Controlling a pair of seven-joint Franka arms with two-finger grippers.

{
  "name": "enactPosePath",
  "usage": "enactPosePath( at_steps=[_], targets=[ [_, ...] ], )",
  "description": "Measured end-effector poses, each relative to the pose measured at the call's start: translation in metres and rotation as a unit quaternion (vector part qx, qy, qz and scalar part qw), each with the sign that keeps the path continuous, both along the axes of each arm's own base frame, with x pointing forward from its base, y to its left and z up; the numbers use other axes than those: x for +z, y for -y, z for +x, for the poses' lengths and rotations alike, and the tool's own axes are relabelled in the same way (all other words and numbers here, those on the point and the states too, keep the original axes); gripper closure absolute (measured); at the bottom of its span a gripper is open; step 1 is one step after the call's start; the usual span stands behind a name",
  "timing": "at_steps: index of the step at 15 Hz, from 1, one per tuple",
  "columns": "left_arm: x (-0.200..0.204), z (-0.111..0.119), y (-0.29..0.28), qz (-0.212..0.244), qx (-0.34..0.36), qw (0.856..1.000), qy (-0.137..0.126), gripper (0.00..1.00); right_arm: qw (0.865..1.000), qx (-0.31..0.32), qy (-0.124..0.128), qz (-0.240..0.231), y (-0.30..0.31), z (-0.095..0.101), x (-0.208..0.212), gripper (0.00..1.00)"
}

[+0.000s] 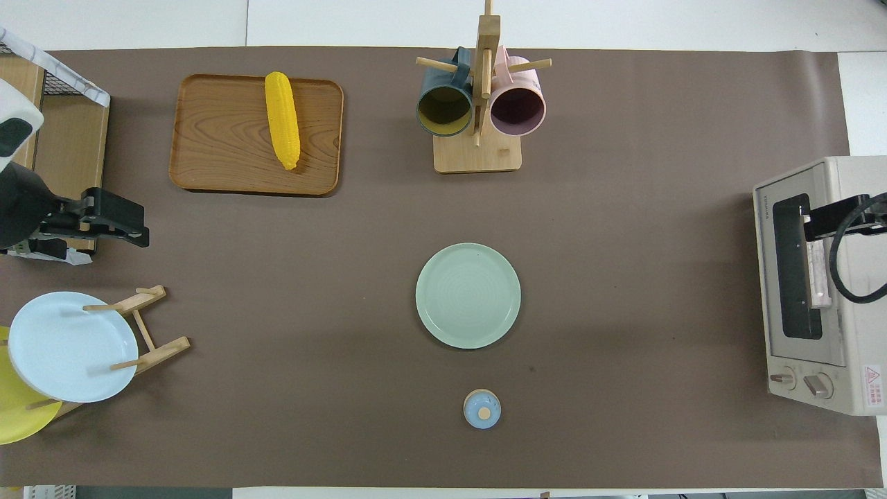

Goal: Put corn in oven

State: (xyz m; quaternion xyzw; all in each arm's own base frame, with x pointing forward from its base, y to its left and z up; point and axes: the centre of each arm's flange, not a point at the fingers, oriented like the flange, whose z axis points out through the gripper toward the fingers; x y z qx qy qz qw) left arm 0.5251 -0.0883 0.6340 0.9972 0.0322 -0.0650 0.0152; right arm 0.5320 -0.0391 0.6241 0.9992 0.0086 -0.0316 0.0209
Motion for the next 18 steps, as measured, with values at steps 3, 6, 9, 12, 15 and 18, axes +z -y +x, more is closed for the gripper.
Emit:
enactPosePath(
  at_steps=[3, 6, 9, 12, 15, 18],
  targets=[
    [0.0, 0.0, 0.0, 0.0, 0.0, 1.0, 0.0, 0.0, 1.0, 0.0, 0.0, 0.0, 0.0, 0.0, 0.0, 0.0],
    [0.0, 0.0, 0.0, 0.0, 0.0, 1.0, 0.0, 0.0, 1.0, 0.0, 0.0, 0.0, 0.0, 0.0, 0.0, 0.0],
    [0.001, 0.001, 0.003, -0.001, -0.002, 1.0, 0.005, 0.0, 1.0, 0.0, 0.0, 0.0, 0.0, 0.0, 0.0, 0.0],
    [0.005, 0.006, 0.005, -0.005, -0.002, 1.0, 0.028, 0.0, 1.0, 0.0, 0.0, 0.0, 0.0, 0.0, 0.0, 0.0],
    [0.006, 0.009, 0.005, -0.007, -0.001, 0.999, 0.042, 0.0, 1.0, 0.0, 0.0, 0.0, 0.0, 0.0, 0.0, 0.0],
    [-0.008, 0.021, 0.01, -0.009, -0.005, 0.999, 0.042, 0.0, 1.0, 0.0, 0.0, 0.0, 0.0, 0.0, 0.0, 0.0]
  ],
)
